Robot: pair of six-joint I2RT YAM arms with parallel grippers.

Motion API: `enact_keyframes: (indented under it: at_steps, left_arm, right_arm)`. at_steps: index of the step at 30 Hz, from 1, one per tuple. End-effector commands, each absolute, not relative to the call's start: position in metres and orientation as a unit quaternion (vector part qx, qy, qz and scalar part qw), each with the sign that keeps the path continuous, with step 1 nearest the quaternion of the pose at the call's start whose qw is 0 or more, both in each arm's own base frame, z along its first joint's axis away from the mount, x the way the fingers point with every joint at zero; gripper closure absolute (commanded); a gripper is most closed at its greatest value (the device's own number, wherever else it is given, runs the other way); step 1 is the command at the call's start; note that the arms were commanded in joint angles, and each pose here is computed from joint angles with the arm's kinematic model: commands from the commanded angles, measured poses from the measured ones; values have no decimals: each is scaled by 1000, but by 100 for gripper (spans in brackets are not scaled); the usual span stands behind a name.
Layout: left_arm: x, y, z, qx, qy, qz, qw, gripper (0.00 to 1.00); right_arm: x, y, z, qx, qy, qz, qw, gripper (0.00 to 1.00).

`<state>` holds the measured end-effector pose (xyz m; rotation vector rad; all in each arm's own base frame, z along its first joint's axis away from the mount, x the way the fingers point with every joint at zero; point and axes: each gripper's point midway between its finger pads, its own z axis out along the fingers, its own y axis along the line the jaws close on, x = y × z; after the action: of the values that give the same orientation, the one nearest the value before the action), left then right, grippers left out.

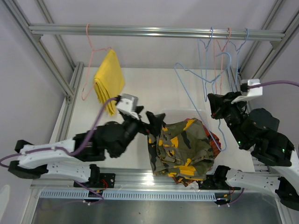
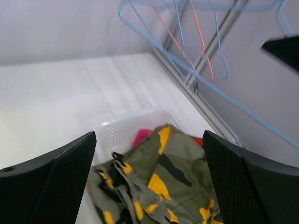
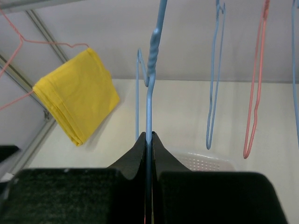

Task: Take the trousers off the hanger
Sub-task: Place the hanger at the clothesline.

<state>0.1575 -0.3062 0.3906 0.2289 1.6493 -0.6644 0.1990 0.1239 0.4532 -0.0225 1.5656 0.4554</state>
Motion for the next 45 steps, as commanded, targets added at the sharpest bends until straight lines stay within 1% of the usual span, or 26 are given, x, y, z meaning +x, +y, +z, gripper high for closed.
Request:
enact_keyframes:
  at_steps: [1, 3, 4, 6, 7, 8, 10, 11, 13, 16, 17, 18, 20, 21, 23, 26, 27, 31, 39, 44, 45]
  left_arm:
    - [171, -261, 414, 126, 699, -215, 670, 1]
    - [177, -229, 428, 116, 692, -186, 688, 1]
    - [181, -216, 428, 136, 686, -144, 700, 1]
    - [190, -182, 441, 102, 676, -121, 719, 0]
    - [193, -175, 434, 101, 677, -116, 720, 1]
    - [199, -148, 439, 69, 673, -118, 727, 1]
    - [203, -140, 427, 64, 673, -136, 724, 1]
    - [209, -126, 425, 46, 674, -122, 727, 1]
    - [209, -116, 420, 48, 667, -119, 734, 1]
    - [215, -110, 401, 47, 664, -95, 741, 1]
    - [219, -110, 386, 49, 669, -82, 737, 1]
    - [220, -107, 383, 44, 670, -81, 737, 0]
    - [224, -99, 375, 32, 674, -67, 735, 1]
    - [225, -97, 371, 29, 676, -62, 733, 0]
    - [224, -100, 369, 31, 675, -78, 733, 1]
    - [224, -105, 363, 37, 680, -86, 727, 1]
    - [224, -105, 361, 39, 682, -85, 725, 1]
    - [223, -111, 357, 43, 687, -100, 719, 1]
    - [222, -112, 355, 47, 686, -103, 718, 0]
    - [221, -111, 356, 48, 685, -104, 720, 1]
    - [221, -111, 355, 48, 685, -102, 720, 0]
  right_arm:
    - [208, 140, 455, -54, 712, 169, 680, 100]
    - [213, 147, 461, -62, 712, 159, 681, 100]
    - [220, 157, 458, -68, 718, 147, 677, 100]
    - [228, 160, 469, -69, 711, 129, 688, 100]
    - [237, 172, 464, -77, 717, 111, 684, 100]
    - [244, 173, 466, -77, 718, 94, 686, 100]
    - [254, 181, 471, -73, 717, 87, 688, 100]
    - [268, 191, 466, -77, 720, 81, 685, 100]
    - [281, 196, 468, -65, 716, 74, 691, 100]
    - [306, 206, 466, -69, 716, 65, 692, 100]
    - [311, 206, 477, -62, 711, 68, 697, 100]
    - [324, 212, 471, -65, 717, 61, 691, 100]
    - [332, 211, 485, -57, 712, 63, 697, 100]
    - [342, 216, 480, -60, 717, 59, 692, 100]
    - [350, 216, 491, -54, 713, 58, 697, 100]
    - [367, 221, 486, -60, 720, 51, 690, 100]
    - [370, 218, 496, -53, 715, 53, 695, 100]
    - [398, 219, 479, -54, 733, 42, 677, 100]
    - [448, 194, 432, -25, 769, 46, 637, 100]
    - [464, 188, 401, -21, 785, 44, 618, 100]
    - [464, 187, 386, -25, 794, 39, 607, 100]
